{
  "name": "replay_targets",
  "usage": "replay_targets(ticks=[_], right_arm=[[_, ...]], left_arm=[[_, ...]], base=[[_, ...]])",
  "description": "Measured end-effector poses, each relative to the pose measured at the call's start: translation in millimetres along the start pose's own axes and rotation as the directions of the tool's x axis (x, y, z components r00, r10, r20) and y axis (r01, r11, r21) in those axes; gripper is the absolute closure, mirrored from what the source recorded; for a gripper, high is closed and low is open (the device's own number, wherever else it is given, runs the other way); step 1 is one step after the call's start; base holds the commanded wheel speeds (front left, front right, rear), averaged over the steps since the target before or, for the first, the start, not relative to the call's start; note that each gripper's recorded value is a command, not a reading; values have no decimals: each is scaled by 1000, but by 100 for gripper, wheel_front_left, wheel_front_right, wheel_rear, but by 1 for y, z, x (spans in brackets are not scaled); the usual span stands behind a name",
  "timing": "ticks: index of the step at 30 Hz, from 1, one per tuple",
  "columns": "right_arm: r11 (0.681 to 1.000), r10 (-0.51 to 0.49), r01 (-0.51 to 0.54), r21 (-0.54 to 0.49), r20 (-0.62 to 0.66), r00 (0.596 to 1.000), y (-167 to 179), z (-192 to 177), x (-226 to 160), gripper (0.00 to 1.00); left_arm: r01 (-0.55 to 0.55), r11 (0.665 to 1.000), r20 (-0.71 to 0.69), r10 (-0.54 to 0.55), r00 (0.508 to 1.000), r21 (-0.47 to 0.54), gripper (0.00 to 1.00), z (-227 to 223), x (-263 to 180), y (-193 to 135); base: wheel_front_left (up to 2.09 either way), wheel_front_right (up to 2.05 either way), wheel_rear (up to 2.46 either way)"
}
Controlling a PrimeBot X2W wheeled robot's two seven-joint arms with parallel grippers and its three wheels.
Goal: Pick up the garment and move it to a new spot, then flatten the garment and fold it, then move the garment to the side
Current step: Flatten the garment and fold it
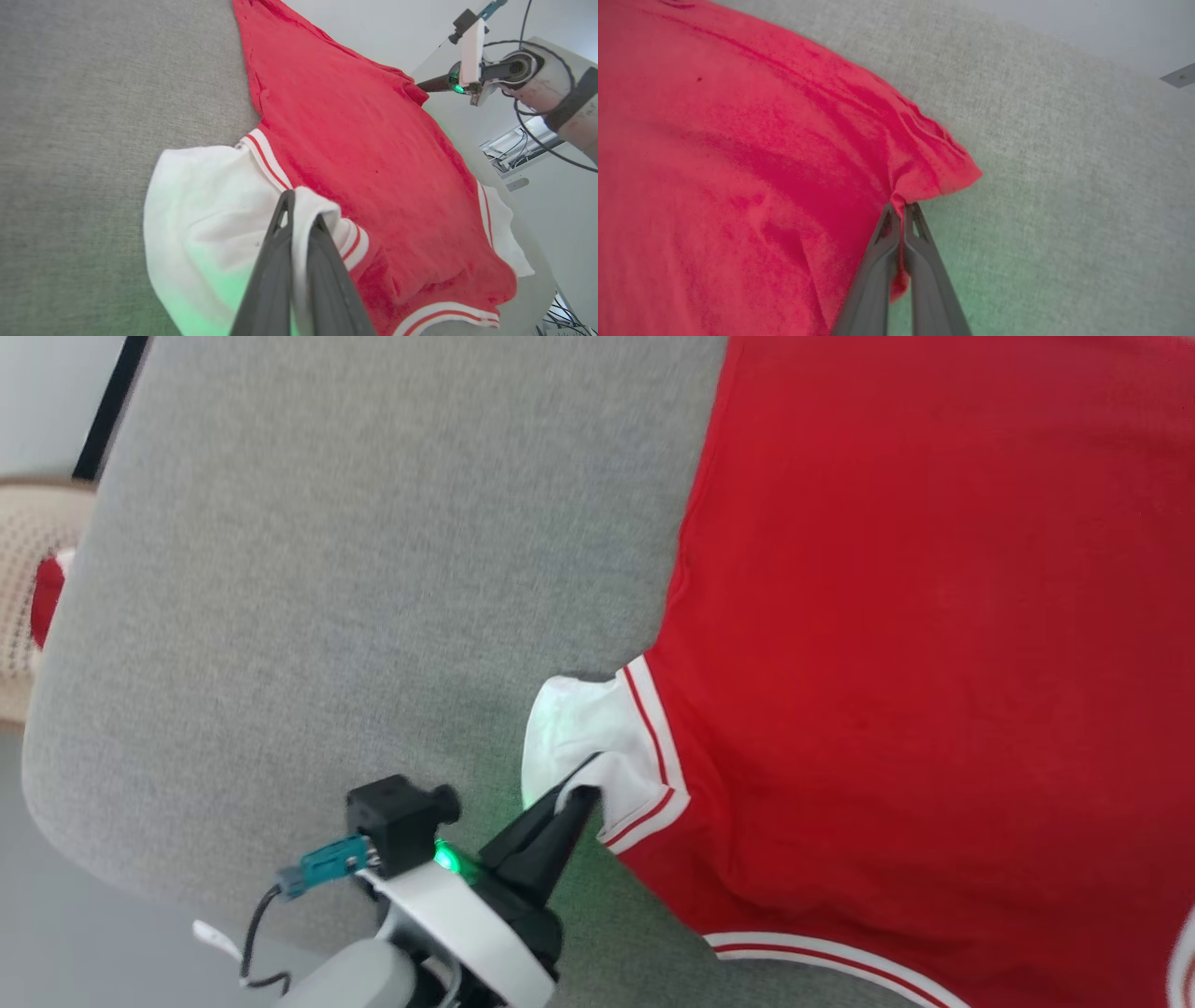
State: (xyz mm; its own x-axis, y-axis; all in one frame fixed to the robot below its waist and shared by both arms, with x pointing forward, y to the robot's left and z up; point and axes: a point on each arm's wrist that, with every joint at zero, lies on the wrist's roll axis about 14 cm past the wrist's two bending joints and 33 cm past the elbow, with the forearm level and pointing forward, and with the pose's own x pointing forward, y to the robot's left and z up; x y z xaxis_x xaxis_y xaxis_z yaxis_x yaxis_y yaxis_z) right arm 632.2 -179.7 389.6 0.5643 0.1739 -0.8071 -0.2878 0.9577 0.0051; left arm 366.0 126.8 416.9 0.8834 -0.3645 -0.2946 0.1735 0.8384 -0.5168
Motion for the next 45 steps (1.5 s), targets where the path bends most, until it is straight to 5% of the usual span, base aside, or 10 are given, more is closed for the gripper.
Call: replay_targets(ticks=[11, 19, 25, 30, 31, 32, 33, 39, 45], right_arm=[[995, 52, -58, -85, -66, 996, -13, -88, -101, 100], [994, 109, -111, -10, -118, 987, -8, -182, -158, 100], [977, 215, -208, 55, -233, 948, 40, -271, -184, 100], [969, 246, -240, 56, -211, 946, 65, -279, -198, 100], [972, 235, -229, 51, -182, 955, 64, -273, -199, 80], [976, 217, -213, 41, -151, 964, 61, -265, -200, 50], [981, 192, -191, 24, -127, 973, 57, -259, -201, 0], [995, 96, -97, -29, -44, 994, 32, -223, -212, 0], [994, 5, 15, -105, 184, 983, 2, -129, -225, 0]], left_arm=[[-5, 1000, 25, 6, 1000, -13, 100, 3, -25, 0], [17, 999, 35, -16, 999, -34, 100, 3, -26, -3], [36, 999, 40, -35, 999, -33, 100, 6, -22, -5], [44, 999, 32, -43, 999, -31, 100, 5, -21, -6], [48, 998, 32, -47, 998, -28, 100, 5, -21, -6], [51, 998, 31, -50, 998, -26, 100, 5, -21, -7], [52, 998, 29, -51, 998, -25, 100, 5, -21, -8], [51, 998, 35, -49, 998, -36, 100, 5, -22, -7], [52, 997, 47, -49, 998, -62, 100, 2, -17, -12]], base=[[0, 0, 0], [0, 0, 0], [0, 0, 0], [0, 0, 0], [0, 0, 0], [0, 0, 0], [0, 0, 0], [0, 0, 0], [0, 0, 0]])
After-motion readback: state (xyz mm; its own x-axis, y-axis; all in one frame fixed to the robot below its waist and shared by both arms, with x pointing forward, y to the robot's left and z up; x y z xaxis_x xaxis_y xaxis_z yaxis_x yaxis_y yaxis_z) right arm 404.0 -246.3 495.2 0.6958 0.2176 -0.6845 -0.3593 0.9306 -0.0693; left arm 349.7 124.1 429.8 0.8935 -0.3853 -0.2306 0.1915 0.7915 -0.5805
